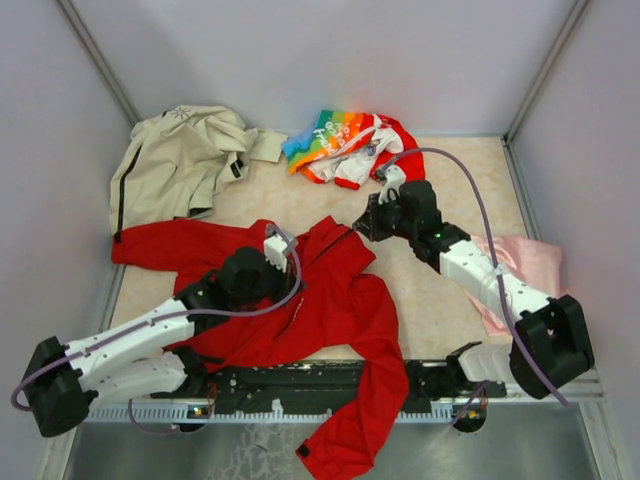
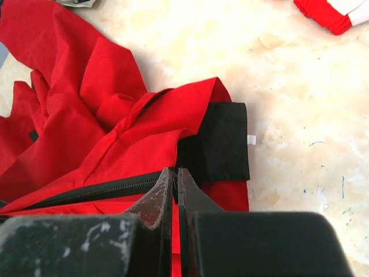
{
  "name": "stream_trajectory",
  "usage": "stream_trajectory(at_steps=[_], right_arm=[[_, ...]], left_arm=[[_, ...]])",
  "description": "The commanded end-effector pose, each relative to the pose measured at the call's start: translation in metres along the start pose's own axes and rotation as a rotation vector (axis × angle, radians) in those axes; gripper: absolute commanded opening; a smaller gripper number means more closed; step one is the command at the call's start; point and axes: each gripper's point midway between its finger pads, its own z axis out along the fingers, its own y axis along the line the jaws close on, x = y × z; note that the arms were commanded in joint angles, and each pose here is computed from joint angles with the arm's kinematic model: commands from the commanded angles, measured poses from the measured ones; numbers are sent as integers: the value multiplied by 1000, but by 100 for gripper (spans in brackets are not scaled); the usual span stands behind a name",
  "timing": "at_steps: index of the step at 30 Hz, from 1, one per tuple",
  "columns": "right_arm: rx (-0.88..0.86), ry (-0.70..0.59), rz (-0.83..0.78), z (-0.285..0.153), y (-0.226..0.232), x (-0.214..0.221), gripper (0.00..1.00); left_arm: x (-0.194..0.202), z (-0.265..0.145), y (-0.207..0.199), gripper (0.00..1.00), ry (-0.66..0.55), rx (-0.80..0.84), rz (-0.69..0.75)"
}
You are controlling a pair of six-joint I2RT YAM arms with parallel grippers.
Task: Zip up the jacket
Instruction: Zip the zipper on the jacket.
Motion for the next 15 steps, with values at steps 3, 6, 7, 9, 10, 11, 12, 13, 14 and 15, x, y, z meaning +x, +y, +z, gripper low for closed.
stream_trajectory(at_steps=[3, 6, 7, 9, 10, 11, 12, 13, 14, 15], right_arm=[[304, -262, -62, -13, -73, -94, 0], [336, -302, -45, -19, -87, -113, 0], [351, -320, -40, -23, -93, -121, 0], [385, -364, -22, -32, -106, -140, 0], [395, -386, -14, -37, -111, -149, 0], [404, -410, -7, -42, -116, -160, 0], [412, -435, -3, -47, -119, -171, 0], [415, -467, -8, -53, -120, -187, 0], [422, -491, -10, -58, -121, -200, 0], [424, -506, -13, -61, -121, -211, 0]], left_arm=[[-20, 0, 17, 0, -49, -123, 11], [-51, 11, 24, 0, -92, -188, 21], [-61, 16, 28, 2, -100, -219, 23], [-93, 26, 29, 5, -146, -237, 22], [-107, 31, 32, 6, -165, -241, 17], [-124, 37, 35, 7, -197, -239, 6], [-139, 43, 38, 7, -217, -225, -14], [-157, 48, 44, 7, -242, -212, -37], [-178, 51, 54, 8, -275, -210, -59], [-194, 56, 59, 7, -291, -203, -71]])
